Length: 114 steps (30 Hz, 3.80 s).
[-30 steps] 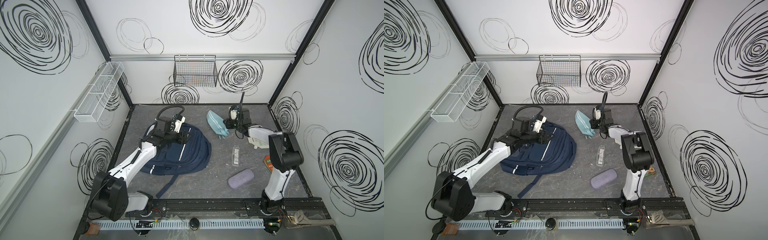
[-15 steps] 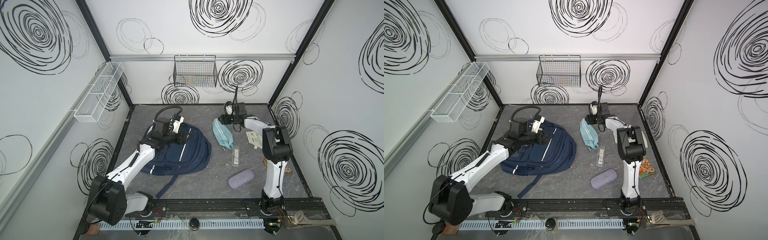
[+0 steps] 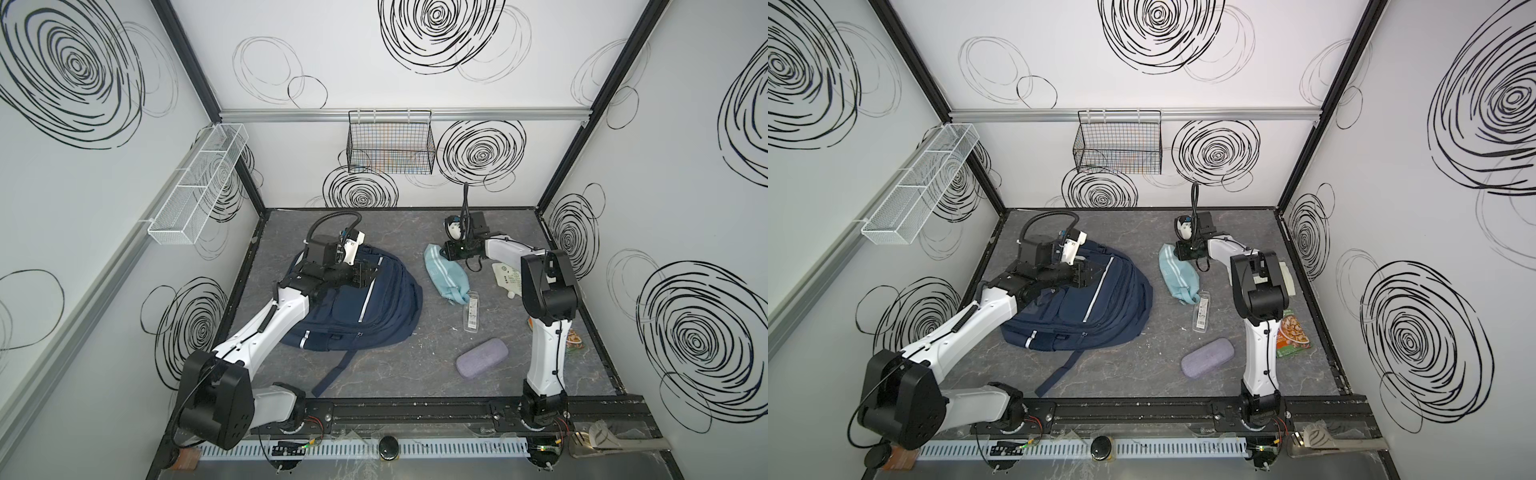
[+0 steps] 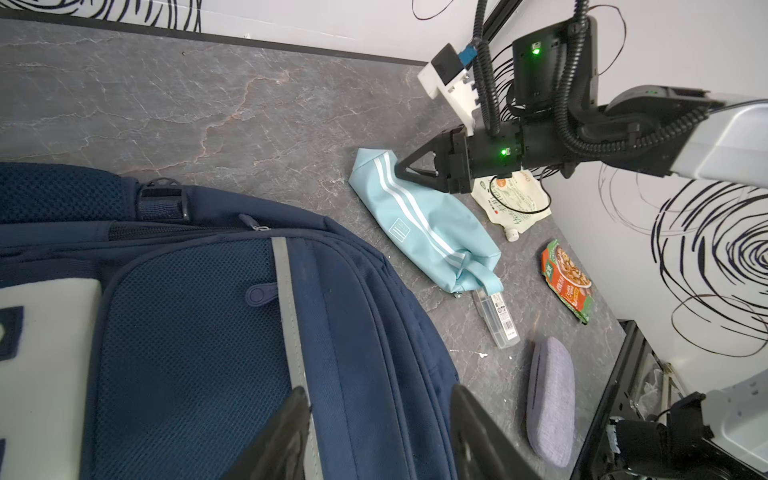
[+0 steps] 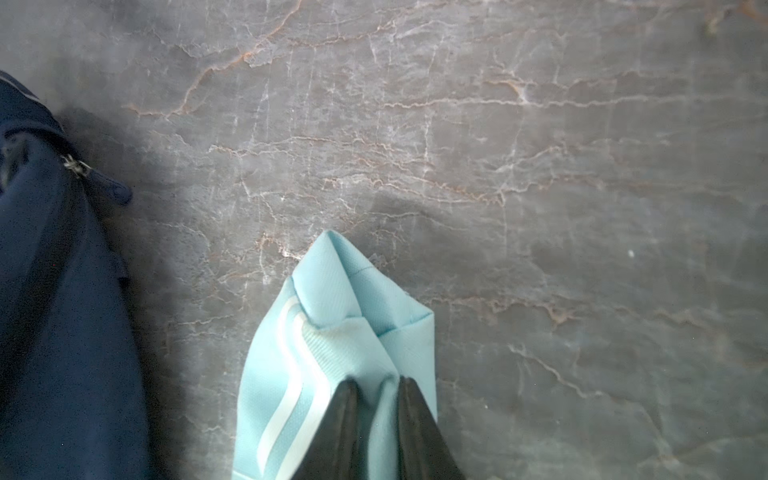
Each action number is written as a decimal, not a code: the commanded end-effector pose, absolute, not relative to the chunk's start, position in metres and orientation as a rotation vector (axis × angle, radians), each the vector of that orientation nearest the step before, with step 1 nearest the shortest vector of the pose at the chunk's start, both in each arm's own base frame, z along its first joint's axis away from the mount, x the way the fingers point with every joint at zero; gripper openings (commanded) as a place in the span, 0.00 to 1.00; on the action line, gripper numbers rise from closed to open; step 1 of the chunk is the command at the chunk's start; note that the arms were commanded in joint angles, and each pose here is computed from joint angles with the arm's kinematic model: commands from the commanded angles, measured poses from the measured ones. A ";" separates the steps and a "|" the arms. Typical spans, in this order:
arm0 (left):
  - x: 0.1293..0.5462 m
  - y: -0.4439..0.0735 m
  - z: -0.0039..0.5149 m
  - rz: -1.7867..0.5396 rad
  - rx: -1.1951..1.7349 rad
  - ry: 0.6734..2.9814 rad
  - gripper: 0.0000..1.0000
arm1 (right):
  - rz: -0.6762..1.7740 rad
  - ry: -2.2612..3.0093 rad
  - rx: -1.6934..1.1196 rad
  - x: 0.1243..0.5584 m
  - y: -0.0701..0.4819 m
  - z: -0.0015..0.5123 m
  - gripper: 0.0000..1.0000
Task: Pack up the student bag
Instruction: 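Lift the teal pencil case and carry it toward the backpack with right gripper, then lower the teal pencil case into the open backpack with the right gripper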
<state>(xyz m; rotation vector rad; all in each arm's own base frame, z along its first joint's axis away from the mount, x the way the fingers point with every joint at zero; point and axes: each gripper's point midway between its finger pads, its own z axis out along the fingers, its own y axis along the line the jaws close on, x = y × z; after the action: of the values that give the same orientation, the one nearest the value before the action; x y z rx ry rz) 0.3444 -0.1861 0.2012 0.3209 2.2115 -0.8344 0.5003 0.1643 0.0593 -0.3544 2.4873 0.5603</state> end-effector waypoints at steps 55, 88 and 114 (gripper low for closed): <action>0.362 -0.198 0.184 -0.321 0.206 2.336 0.00 | 0.687 2.420 -0.232 0.430 0.161 0.110 0.00; 0.321 -0.210 0.306 -1.138 0.372 1.775 0.00 | 1.706 2.128 -0.257 0.369 0.412 0.169 0.00; 0.332 -0.193 0.296 -1.088 0.303 1.814 0.00 | 1.573 2.241 -0.190 0.390 0.402 0.147 0.79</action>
<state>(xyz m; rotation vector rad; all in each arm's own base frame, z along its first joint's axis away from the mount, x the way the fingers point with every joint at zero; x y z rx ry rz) 0.3310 -0.1898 0.2463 0.2063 2.0126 -1.0574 0.3834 0.4258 0.1270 -0.1933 2.2693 1.6371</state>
